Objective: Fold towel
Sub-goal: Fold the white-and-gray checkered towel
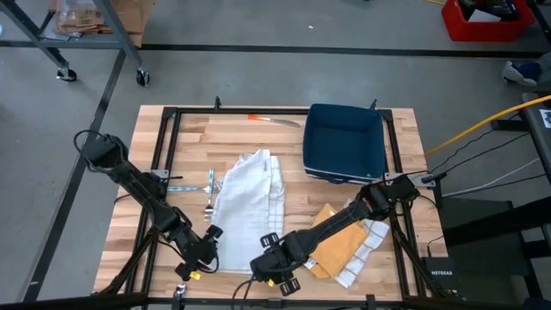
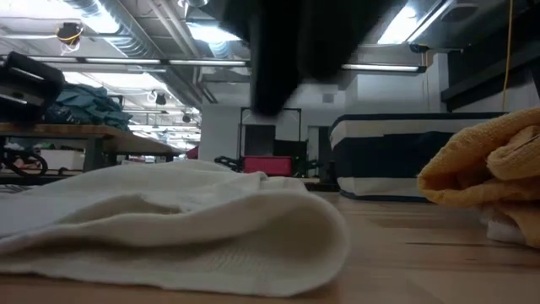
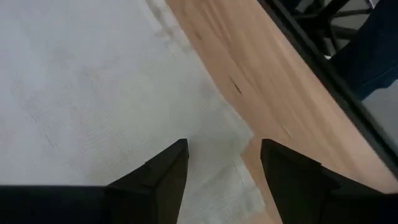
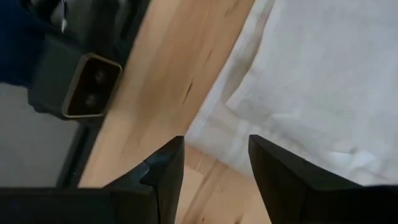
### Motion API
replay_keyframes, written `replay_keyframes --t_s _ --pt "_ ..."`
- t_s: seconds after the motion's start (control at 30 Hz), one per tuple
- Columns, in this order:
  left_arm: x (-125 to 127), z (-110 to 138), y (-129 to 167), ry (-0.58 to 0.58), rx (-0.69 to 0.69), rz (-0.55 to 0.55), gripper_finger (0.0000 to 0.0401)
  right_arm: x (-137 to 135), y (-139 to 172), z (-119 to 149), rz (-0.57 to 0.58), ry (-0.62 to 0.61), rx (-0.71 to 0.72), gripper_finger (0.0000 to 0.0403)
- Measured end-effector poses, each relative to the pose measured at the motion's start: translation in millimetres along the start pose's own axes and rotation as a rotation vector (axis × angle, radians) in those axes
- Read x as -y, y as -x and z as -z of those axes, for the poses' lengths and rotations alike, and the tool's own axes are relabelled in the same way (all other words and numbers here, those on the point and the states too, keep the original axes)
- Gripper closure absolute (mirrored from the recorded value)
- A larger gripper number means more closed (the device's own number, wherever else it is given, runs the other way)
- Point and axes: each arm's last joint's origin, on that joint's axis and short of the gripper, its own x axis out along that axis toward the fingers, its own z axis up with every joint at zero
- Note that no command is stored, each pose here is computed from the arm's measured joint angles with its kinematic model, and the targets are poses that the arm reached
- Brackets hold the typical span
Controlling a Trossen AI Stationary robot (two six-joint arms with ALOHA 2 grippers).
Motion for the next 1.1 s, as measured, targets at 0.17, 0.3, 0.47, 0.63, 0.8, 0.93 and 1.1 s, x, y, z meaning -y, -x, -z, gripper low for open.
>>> replay_keyframes --t_s 0.17,0.3,0.47,0.63,0.8,0.93,1.1 --pt "0 5 -13 -0.046 -0.044 -0.024 0.0205 -2 -22 5 0.006 0.007 -0.052 0.0219" --pt "-1 10 -24 -0.045 -0.076 -0.036 0.0205 -1 -34 6 0.015 0.007 -0.064 0.0219" --pt "-1 10 -32 -0.045 -0.064 -0.038 0.0205 1 -47 7 0.017 0.004 -0.071 0.0219" --pt "1 8 -33 -0.037 -0.026 -0.057 0.0221 1 -52 6 0.007 0.004 -0.059 0.0227" --pt "1 9 -33 -0.004 -0.023 -0.074 0.0286 2 -52 5 0.008 0.003 -0.056 0.0287" --pt "3 8 -33 0.036 -0.014 -0.071 0.0354 1 -52 6 -0.025 -0.006 -0.060 0.0367" --pt "3 9 -33 0.108 -0.013 -0.068 0.0391 0 -52 6 -0.057 -0.024 -0.065 0.0381"
